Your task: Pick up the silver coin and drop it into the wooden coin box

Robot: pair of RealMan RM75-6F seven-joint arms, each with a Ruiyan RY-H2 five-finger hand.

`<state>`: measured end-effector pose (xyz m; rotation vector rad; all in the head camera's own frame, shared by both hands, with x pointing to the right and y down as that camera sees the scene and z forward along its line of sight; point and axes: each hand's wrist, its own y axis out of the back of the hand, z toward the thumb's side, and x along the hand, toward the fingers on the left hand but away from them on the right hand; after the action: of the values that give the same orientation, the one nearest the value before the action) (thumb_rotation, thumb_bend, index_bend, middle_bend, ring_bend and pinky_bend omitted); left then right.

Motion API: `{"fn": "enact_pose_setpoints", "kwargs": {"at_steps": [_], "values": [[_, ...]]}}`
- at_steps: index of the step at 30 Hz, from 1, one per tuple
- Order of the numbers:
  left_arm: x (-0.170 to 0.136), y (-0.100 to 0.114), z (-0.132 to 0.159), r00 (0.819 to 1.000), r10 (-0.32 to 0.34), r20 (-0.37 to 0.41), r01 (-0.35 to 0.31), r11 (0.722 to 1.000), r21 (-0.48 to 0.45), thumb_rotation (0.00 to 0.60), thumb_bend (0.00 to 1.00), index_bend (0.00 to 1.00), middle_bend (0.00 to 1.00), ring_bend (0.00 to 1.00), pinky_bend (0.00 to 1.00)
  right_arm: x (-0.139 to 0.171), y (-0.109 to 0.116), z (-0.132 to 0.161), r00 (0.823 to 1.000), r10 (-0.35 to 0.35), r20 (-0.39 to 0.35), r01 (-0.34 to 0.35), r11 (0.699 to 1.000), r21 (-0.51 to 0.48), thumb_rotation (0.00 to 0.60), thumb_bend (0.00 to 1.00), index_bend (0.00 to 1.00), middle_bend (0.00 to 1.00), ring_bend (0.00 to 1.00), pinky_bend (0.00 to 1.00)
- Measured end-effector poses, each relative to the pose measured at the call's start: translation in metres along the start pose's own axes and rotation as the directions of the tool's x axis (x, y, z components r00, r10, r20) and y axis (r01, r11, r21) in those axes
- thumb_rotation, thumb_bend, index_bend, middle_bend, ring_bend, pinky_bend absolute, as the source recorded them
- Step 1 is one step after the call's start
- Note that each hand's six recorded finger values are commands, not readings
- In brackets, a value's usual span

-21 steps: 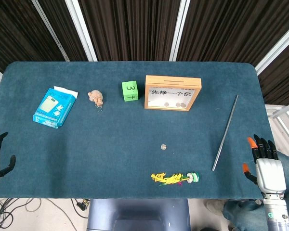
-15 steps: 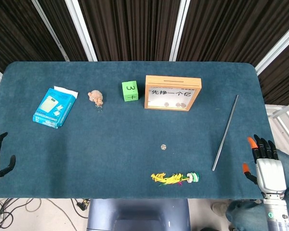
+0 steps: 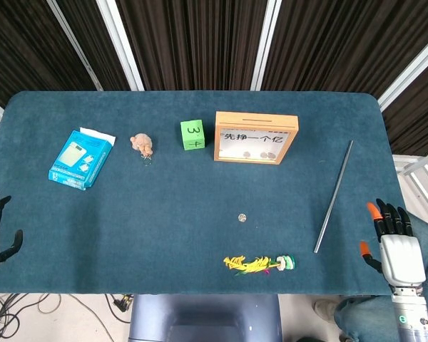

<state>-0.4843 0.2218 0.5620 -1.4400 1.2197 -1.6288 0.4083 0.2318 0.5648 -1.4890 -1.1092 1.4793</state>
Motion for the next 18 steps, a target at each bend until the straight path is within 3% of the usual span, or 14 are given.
{"fn": "enact_pose_setpoints", "kwargs": {"at_steps": [9,18], "values": [[0.001,-0.001,0.0,1.0,-0.007,-0.009,0.006,1.0,-0.008,0.6,0.4,0.15,0.03,0.04,0.0,-0.005,-0.004,0.003,1.0,0.018,-0.007,-0.018,0.998,-0.064,0.6,0.45,0.07,0.01,0.0,0.0],[0.0,-0.002,0.0,1.0,-0.013,-0.012,0.012,1.0,-0.013,0.6,0.4,0.15,0.03,0.04,0.0,-0.034,-0.025,0.032,0.982,0.162,-0.096,-0.173,0.978,-0.118,0.6,0.44,0.21,0.01,0.0,0.0]]}}
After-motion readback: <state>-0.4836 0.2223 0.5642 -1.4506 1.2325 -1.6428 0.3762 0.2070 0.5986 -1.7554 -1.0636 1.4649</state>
